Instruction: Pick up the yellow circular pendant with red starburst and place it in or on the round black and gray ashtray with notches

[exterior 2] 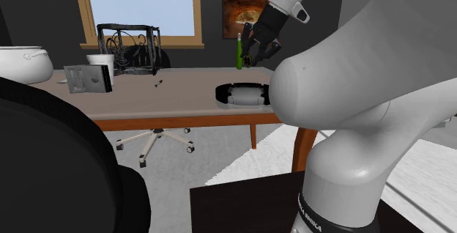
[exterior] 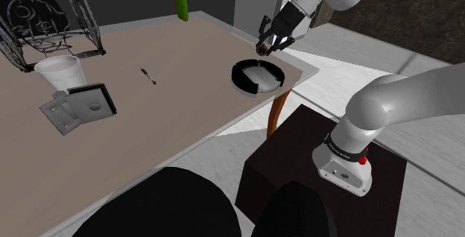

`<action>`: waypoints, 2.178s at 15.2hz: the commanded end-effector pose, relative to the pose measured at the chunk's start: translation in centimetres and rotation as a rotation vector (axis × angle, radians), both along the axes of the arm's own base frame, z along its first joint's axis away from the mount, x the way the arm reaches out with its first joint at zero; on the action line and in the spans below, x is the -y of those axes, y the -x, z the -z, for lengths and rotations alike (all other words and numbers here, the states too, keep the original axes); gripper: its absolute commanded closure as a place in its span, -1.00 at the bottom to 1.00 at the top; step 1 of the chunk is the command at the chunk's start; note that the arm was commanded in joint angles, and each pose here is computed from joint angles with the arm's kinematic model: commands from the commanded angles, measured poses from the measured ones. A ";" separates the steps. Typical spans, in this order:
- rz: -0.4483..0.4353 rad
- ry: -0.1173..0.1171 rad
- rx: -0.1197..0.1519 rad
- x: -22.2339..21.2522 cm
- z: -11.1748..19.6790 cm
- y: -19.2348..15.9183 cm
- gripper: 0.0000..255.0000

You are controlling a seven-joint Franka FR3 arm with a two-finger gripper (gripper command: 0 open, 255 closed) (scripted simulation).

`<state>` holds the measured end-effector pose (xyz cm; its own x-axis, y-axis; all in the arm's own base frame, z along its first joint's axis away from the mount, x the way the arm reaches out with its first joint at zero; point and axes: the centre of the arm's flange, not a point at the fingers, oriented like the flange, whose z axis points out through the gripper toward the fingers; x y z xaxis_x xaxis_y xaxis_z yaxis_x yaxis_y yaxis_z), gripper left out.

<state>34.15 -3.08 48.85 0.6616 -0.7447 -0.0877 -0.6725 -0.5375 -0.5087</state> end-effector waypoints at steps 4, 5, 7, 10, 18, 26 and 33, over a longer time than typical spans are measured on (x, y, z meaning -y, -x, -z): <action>0.000 0.000 0.000 -0.1 2.6 -0.1 1.00; 0.000 0.000 0.000 -0.1 3.1 -0.1 1.00; 0.000 0.000 0.000 -0.1 4.2 -0.1 1.00; 0.000 0.000 0.000 -0.1 5.0 0.0 1.00; 0.000 0.000 0.000 -0.1 5.0 -0.1 -1.00; 0.000 0.000 0.000 1.9 0.8 1.6 -1.00; 0.000 0.000 0.000 1.9 0.8 1.6 -1.00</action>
